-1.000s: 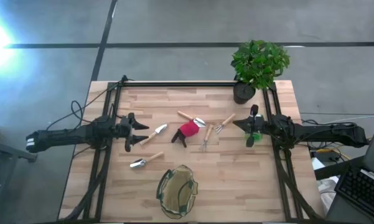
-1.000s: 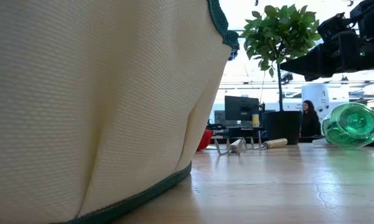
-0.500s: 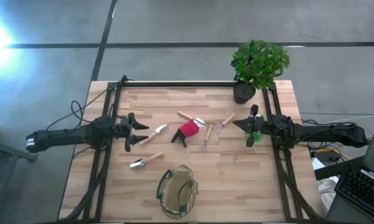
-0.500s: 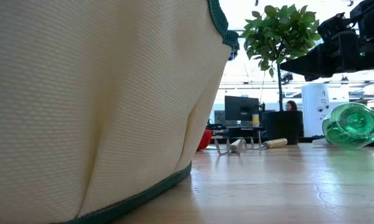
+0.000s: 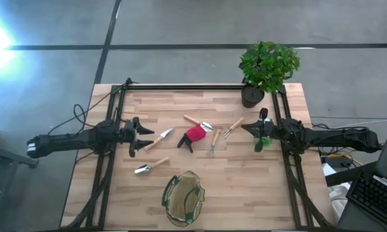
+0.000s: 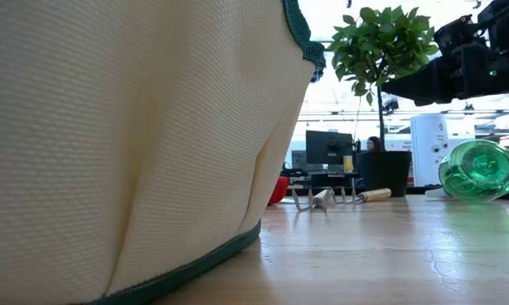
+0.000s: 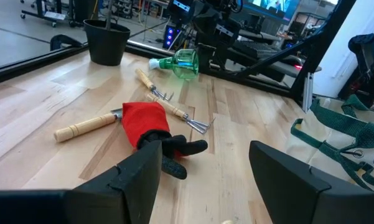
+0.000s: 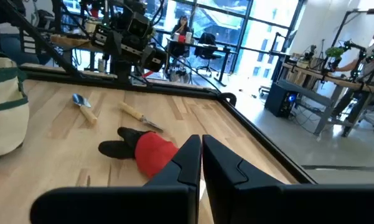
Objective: Pick & Place Garden tools in Gardening bag
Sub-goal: Put the red gloves into the green gardening bag
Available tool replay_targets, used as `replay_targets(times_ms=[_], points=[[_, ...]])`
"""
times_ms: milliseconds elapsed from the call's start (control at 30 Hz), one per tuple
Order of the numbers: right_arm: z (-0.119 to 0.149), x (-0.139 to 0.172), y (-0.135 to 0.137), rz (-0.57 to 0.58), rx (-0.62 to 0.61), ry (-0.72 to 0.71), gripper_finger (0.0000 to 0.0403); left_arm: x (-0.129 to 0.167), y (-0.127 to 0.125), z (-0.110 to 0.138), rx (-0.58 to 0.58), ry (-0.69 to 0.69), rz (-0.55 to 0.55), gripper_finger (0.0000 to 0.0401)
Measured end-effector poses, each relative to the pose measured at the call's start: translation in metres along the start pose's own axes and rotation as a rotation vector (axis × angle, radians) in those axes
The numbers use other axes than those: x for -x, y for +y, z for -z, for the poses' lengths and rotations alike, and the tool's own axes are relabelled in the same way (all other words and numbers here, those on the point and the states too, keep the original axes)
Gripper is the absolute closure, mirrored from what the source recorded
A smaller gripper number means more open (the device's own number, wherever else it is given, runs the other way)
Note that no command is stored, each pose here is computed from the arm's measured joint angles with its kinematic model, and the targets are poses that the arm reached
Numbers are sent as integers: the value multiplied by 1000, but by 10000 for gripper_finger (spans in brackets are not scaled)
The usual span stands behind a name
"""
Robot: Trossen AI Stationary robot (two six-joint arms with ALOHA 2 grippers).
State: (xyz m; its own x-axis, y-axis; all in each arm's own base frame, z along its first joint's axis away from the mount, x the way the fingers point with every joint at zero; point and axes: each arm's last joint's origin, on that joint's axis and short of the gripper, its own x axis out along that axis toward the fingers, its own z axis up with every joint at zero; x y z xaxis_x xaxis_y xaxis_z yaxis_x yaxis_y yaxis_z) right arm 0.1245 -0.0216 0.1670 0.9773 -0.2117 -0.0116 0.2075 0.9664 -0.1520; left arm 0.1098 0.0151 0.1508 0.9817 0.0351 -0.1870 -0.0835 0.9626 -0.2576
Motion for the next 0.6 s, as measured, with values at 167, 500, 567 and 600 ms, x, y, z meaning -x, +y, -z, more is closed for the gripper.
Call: replay_targets(times_ms=[167, 500, 567, 600], points=[[0, 0, 0, -5, -330, 1, 394, 0, 0, 0, 0, 0, 0, 156], [7, 0, 4, -107, -554, 92, 394, 0, 0, 0, -1, 0, 0, 156], [7, 1, 5, -122, -637, 100, 394, 0, 0, 0, -1, 0, 0, 156], [7, 1, 5, -125, -667, 102, 394, 0, 0, 0, -1, 0, 0, 156]])
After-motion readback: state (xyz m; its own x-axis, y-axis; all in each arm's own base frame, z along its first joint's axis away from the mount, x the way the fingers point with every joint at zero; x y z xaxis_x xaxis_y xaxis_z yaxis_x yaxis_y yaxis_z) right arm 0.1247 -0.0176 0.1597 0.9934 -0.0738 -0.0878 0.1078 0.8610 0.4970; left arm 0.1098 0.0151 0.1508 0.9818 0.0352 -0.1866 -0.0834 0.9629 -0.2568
